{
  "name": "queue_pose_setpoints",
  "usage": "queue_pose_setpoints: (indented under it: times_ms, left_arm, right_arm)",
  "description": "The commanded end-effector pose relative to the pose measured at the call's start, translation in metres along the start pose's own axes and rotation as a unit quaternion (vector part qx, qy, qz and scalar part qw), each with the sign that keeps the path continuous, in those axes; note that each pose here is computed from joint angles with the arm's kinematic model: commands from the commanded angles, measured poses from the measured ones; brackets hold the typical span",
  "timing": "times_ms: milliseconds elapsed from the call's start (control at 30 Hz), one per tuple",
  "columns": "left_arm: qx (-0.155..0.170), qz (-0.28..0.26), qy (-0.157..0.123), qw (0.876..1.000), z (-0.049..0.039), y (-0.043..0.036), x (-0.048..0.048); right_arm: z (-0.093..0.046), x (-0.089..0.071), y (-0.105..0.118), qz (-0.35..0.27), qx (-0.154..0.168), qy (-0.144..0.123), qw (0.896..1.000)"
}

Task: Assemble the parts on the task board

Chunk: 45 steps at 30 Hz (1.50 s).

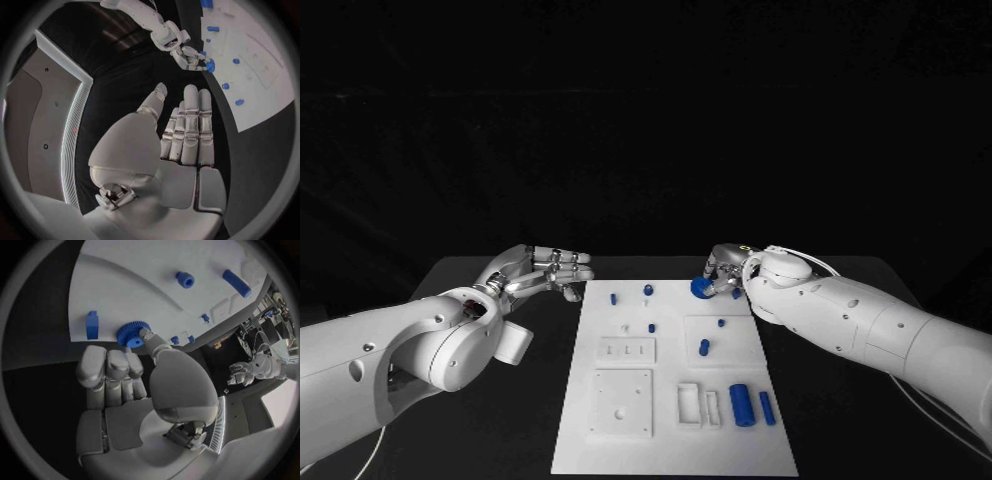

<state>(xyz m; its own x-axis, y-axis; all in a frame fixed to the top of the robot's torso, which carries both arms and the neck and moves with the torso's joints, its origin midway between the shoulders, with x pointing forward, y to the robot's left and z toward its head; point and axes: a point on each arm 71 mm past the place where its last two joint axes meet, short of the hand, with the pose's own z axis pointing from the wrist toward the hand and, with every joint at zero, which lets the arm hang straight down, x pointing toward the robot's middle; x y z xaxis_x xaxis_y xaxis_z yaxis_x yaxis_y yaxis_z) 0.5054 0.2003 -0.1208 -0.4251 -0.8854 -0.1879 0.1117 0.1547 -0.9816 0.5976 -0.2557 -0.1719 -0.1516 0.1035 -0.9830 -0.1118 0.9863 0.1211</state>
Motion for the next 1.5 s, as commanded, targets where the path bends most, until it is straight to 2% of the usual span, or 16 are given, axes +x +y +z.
queue_pose_setpoints:
  times_ms: [33, 767, 1500]
  left_arm:
    - [0.008, 0.0, 0.009, 1.0, 0.0021, -0.0017, 0.0026]
    - [0.004, -0.002, 0.013, 1.0, 0.0061, 0.0006, 0.0043]
    - [0.003, -0.001, 0.013, 1.0, 0.0068, 0.0013, 0.0046]
  right_arm:
    - [0.0001, 0.0049, 0.0014, -0.001, -0.006, 0.015, 1.0]
    - [-0.0002, 0.0122, 0.0036, -0.01, -0.01, 0.04, 0.999]
    - [-0.0005, 0.0149, 0.0083, -0.009, -0.017, 0.046, 0.999]
